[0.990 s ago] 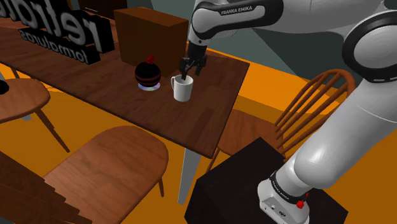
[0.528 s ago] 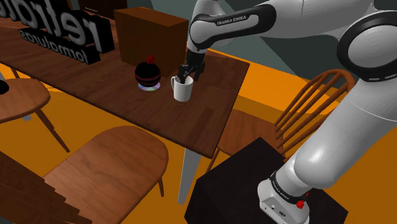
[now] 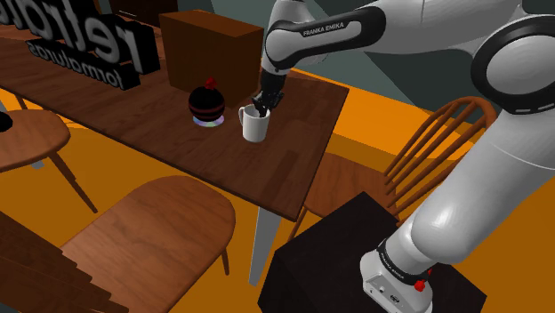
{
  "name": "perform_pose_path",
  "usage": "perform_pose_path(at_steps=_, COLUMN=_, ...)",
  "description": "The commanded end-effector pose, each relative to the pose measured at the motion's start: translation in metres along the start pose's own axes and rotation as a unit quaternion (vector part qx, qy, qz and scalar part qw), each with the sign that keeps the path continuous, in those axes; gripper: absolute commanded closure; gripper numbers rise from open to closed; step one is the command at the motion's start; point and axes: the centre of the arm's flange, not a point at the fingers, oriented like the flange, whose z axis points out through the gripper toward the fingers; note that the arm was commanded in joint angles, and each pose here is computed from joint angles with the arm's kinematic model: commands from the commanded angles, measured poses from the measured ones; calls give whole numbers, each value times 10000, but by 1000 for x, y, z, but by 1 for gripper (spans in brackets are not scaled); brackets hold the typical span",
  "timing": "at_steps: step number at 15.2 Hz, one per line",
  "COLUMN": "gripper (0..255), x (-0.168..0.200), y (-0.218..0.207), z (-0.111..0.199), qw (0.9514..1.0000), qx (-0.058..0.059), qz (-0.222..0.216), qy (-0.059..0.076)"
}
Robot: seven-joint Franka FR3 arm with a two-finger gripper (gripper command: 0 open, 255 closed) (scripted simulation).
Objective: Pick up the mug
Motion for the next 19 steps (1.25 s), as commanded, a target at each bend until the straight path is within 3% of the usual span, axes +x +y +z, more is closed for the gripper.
perform_pose_path(at_steps=1, gripper=255, x=0, y=0, z=0, qw=10000, qx=1, qz=-1, qy=-2)
perform_pose_path(at_steps=19, gripper=255, x=4, y=-4, z=-79, qw=10000, qx=0, qz=-1, qy=-2)
